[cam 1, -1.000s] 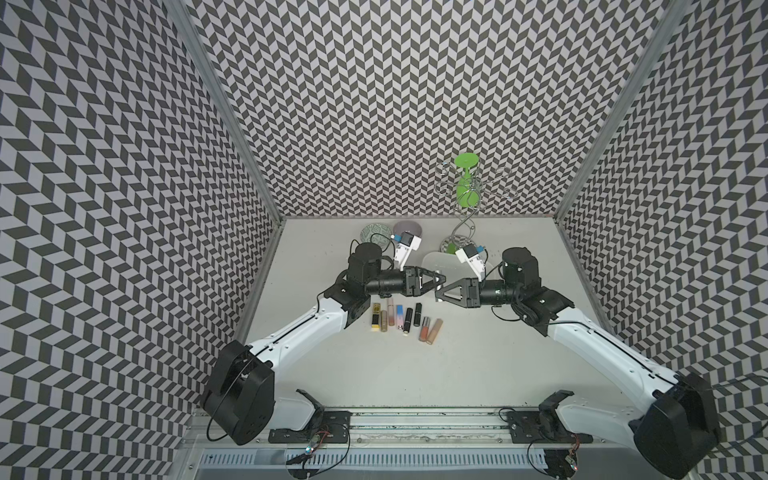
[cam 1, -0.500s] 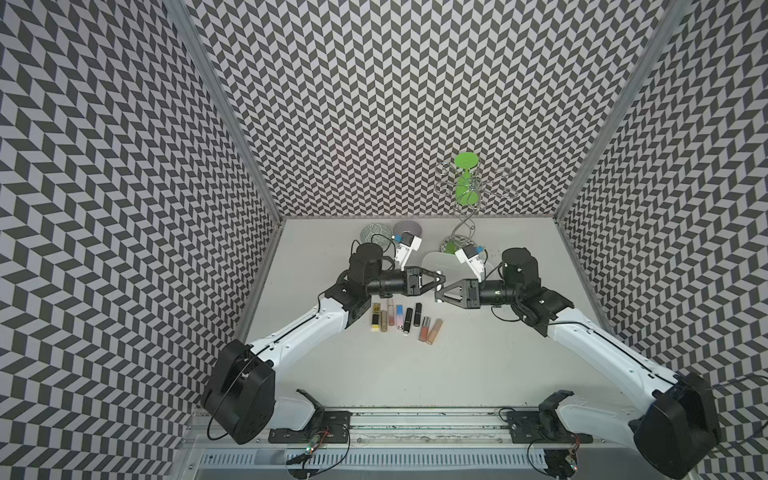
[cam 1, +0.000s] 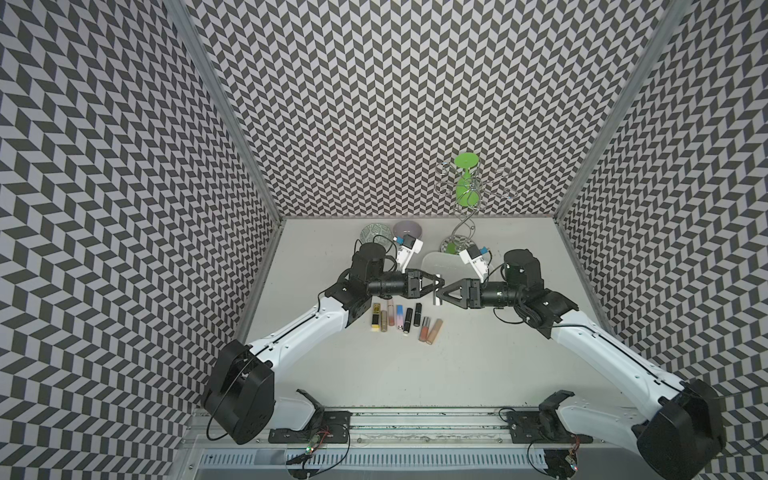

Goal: Put the lipstick into the storage box
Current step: Pick up the lipstick at the center of the board, then place the lipstick in the storage box.

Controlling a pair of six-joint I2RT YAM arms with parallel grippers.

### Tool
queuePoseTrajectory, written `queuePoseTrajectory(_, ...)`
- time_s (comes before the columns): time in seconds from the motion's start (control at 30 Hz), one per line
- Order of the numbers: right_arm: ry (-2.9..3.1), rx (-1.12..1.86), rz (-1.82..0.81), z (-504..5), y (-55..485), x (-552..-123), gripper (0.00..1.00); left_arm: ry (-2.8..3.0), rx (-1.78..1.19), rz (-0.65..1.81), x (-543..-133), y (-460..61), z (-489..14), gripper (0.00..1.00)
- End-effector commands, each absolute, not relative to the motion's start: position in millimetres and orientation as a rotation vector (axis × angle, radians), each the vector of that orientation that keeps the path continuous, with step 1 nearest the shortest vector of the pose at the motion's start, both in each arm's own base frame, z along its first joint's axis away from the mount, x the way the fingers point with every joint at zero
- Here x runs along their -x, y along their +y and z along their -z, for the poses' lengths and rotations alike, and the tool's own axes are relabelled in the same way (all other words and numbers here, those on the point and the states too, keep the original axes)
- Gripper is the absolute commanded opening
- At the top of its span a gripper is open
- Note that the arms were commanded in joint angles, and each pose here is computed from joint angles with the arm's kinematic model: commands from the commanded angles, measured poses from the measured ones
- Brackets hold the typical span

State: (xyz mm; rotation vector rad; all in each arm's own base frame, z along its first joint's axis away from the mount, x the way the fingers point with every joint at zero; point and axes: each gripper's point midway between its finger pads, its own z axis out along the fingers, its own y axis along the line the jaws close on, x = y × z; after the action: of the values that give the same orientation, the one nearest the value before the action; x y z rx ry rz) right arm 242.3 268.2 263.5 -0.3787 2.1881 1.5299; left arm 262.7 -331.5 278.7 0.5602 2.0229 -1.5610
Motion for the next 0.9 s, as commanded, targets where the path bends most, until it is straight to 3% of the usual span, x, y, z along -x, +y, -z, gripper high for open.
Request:
queuePoseTrajectory(0.0,2.157,0.305,-1.433,-278,259,-255,0.7,2.035,-0.6,1.473,-270,-330,-279,0.07)
queuePoseTrajectory(0.2,2.18,0.097,-1.247,-290,235,-276,0.7,2.107,-0.573,1.341,-283,-324,-261,0.02)
queuePoseTrajectory(0.4,2.33,-0.089,-0.717,-263,172,-306,0.75,2.21,-0.532,1.109,-317,-322,-233,0.02)
queuePoseTrajectory(0.53,2.277,-0.082,-0.529,-258,150,-320,0.82,2.236,-0.554,0.933,-341,-323,-224,0.02)
queuePoseTrajectory(0.7,2.151,-0.028,-0.612,-273,156,-316,0.89,2.269,-0.6,0.779,-376,-331,-213,0.02)
queuePoseTrajectory(0.77,2.105,-0.038,-0.658,-274,156,-311,0.98,2.287,-0.625,0.727,-393,-337,-206,0.02)
queuePoseTrajectory(0.87,2.065,0.077,-0.706,-283,166,-303,1.0,2.296,-0.663,0.669,-413,-348,-194,0.03)
